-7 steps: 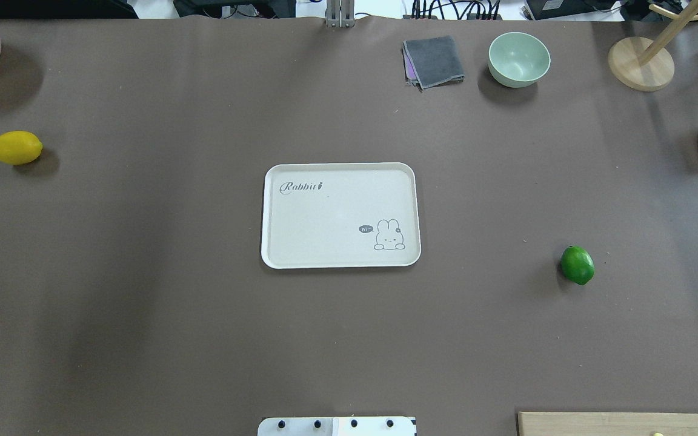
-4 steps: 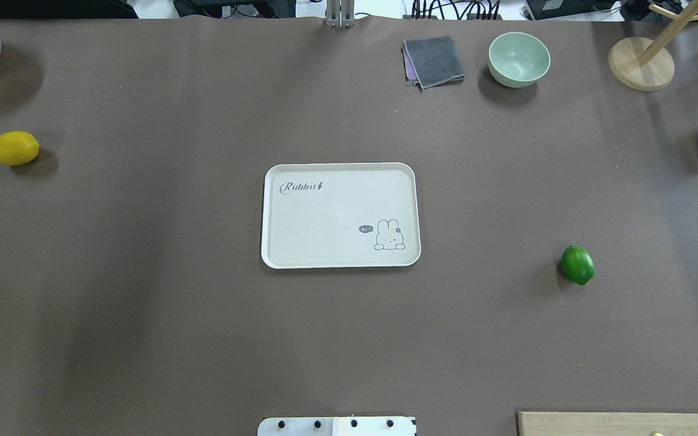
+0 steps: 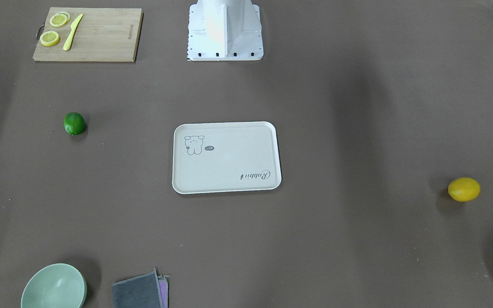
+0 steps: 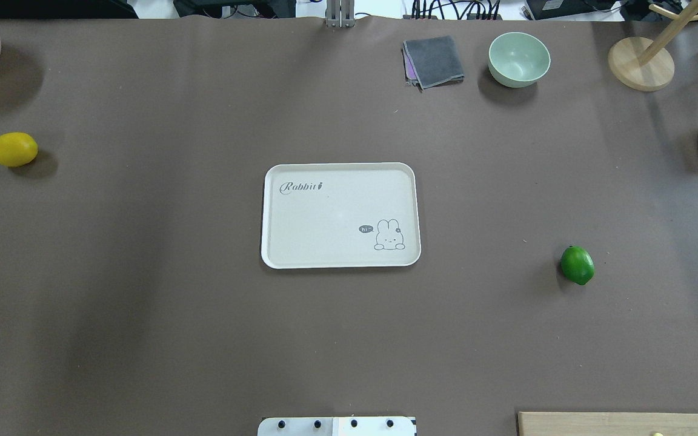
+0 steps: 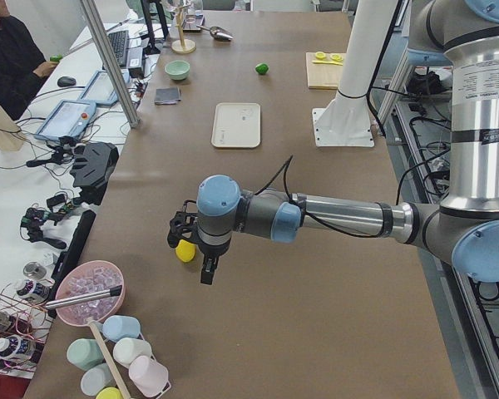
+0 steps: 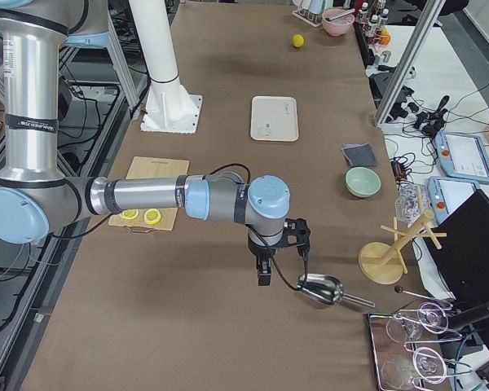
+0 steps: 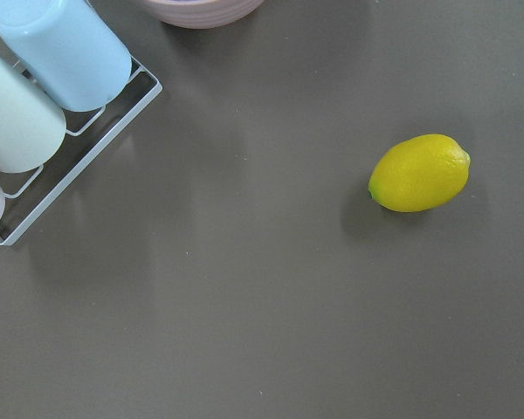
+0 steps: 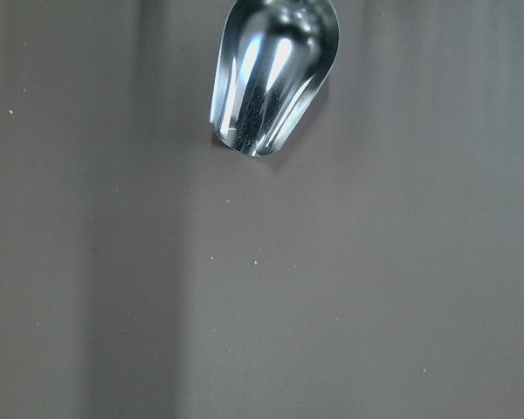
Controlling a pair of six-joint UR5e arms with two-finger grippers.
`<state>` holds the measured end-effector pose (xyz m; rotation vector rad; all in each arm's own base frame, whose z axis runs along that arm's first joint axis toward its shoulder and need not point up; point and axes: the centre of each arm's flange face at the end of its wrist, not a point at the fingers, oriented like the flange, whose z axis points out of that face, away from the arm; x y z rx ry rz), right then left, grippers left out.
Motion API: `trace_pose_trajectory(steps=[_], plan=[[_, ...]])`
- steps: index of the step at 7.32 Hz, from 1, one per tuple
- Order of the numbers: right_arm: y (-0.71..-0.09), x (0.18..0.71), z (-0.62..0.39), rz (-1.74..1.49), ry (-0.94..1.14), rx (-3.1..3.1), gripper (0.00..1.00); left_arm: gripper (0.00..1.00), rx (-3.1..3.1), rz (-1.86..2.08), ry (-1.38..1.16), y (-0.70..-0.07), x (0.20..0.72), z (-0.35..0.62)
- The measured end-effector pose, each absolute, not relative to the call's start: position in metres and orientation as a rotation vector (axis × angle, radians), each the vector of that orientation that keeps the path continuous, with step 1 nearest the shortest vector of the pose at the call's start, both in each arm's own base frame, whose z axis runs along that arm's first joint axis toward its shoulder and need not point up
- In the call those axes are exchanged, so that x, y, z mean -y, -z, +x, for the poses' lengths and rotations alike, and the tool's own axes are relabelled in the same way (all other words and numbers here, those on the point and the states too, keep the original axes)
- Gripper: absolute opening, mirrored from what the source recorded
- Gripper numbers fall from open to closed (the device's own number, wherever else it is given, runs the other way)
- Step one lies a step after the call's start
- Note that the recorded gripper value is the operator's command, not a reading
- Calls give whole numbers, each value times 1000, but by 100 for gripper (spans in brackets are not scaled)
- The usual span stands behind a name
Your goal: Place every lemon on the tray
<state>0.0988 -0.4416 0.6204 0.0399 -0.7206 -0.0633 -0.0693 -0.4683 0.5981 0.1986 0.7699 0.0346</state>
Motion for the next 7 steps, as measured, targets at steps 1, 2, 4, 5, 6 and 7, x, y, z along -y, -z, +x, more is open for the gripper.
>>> trace_pose_trajectory(steps=[1, 2, 4, 5, 6, 7], plan=[[-620, 441, 99, 40, 63, 721, 100, 98, -770, 199, -35, -598, 468, -69], [-620, 441, 99, 40, 62, 720, 100, 98, -771, 199, -35, -597, 468, -69], [-620, 441, 99, 38, 57, 720, 100, 98, -771, 199, -35, -597, 468, -69], [-620, 441, 99, 37, 54, 721, 100, 98, -772, 199, -35, -597, 468, -69], [-620, 441, 99, 36, 52, 723, 100, 98, -772, 199, -35, -597, 468, -69], [-620, 441, 98, 35, 50, 727, 100, 98, -772, 199, -35, -597, 468, -69]])
